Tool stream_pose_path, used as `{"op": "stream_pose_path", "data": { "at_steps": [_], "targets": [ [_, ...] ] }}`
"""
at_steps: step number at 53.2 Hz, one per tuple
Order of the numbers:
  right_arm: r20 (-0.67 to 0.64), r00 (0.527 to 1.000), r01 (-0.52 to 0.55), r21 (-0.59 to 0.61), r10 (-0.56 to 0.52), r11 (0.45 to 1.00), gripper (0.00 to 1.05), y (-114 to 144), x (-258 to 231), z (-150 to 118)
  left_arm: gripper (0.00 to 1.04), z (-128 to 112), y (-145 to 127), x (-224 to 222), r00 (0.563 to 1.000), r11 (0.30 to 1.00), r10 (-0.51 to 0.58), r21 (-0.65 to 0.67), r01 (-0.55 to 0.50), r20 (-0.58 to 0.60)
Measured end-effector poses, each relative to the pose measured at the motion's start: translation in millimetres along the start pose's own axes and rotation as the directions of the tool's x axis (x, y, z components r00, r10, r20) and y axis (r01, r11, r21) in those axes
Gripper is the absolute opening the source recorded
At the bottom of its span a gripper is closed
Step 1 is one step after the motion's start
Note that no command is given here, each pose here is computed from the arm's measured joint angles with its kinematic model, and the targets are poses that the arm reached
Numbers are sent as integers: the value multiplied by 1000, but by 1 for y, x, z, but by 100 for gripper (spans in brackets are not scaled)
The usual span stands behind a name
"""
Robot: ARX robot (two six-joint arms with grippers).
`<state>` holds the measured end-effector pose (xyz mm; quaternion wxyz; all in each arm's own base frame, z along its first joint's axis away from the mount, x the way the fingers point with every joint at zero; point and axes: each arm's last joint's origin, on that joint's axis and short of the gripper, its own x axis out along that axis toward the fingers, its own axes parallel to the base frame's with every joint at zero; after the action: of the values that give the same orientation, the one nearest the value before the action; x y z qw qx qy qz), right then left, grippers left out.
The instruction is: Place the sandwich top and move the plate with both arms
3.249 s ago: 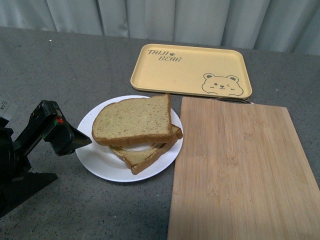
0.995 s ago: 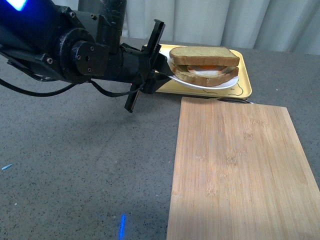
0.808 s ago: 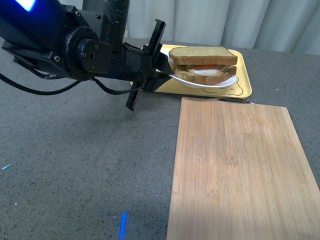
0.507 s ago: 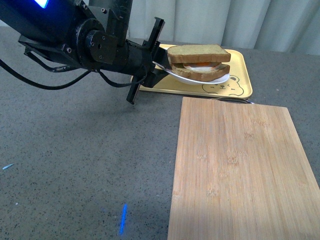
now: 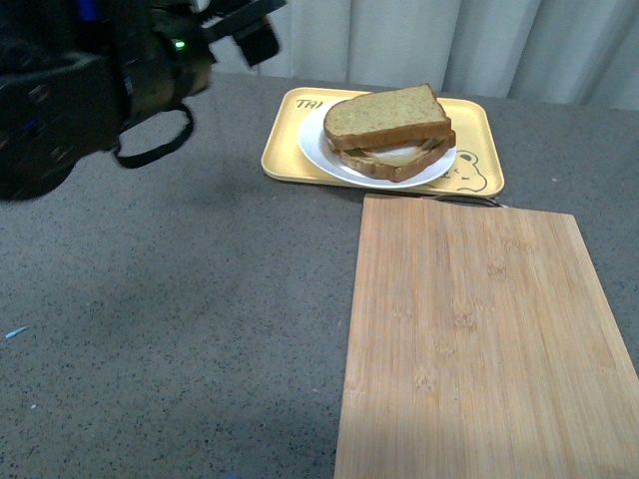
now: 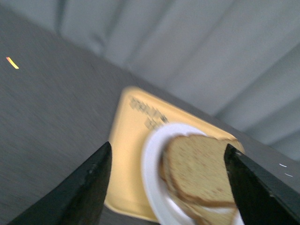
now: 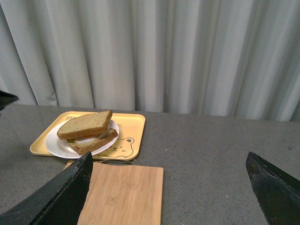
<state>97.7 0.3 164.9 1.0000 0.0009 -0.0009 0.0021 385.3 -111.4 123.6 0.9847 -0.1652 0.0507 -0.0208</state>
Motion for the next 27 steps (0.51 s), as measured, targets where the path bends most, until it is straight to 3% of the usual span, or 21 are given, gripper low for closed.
{"op": "stream_pose_path", "data": {
  "at_steps": [2, 3, 8, 27],
  "targets": [
    [0, 1000, 0, 0, 0, 1000, 95, 0, 0, 0, 57, 6, 9, -16, 998, 995, 6, 94, -12, 57],
    [0, 1000, 0, 0, 0, 1000, 95, 0, 0, 0, 23, 26, 40, -76, 994, 961, 18, 273, -48, 112],
    [0, 1000, 0, 0, 0, 1000, 95, 0, 0, 0, 6, 27, 51, -100, 995, 954, 28, 295, -54, 93],
    [0, 1000, 0, 0, 0, 1000, 95, 0, 0, 0, 4, 38, 72, -167, 996, 948, 31, 312, -57, 88]
  ]
}}
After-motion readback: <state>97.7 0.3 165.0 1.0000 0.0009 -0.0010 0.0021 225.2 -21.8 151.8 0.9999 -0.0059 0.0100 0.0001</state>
